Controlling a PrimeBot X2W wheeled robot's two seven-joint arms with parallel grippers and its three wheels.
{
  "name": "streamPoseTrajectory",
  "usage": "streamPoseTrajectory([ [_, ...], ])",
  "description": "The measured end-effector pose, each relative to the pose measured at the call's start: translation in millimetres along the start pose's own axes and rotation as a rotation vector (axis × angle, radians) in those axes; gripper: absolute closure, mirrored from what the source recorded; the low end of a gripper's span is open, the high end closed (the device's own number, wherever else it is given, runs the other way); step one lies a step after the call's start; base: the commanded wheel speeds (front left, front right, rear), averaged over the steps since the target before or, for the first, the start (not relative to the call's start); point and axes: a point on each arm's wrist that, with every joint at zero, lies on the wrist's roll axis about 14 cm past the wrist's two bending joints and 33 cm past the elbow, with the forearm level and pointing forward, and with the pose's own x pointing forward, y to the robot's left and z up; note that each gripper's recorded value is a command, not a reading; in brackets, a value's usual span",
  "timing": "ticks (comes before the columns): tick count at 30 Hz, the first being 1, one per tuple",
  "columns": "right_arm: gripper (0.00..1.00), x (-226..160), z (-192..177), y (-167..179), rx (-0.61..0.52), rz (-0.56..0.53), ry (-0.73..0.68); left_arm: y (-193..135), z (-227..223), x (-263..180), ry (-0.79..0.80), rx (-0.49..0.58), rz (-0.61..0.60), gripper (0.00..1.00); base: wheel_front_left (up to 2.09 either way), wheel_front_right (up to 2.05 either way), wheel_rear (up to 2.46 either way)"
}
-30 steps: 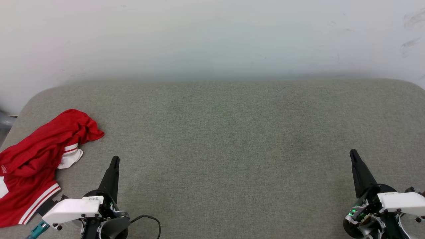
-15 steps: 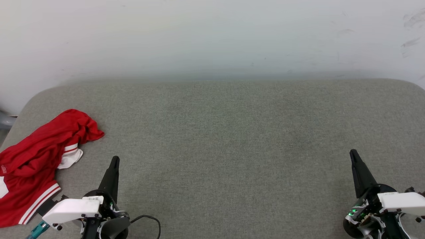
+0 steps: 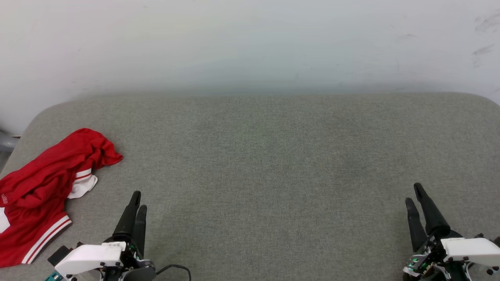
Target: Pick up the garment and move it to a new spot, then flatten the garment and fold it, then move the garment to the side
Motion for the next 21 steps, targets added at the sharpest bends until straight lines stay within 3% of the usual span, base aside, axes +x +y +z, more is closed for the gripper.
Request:
streamPoseTrajectory([
  [13, 0.00, 2, -5, 22, -0.047, 0.068, -0.021, -26, -14, 3, 0.006, 0.048, -0.081, 0.00, 0.00, 0.00, 0.00],
  [21, 0.00, 4, -7, 37, -0.165, 0.112, -0.032, -44, -16, 4, -0.008, 0.152, -0.135, 0.00, 0.00, 0.00, 0.00],
])
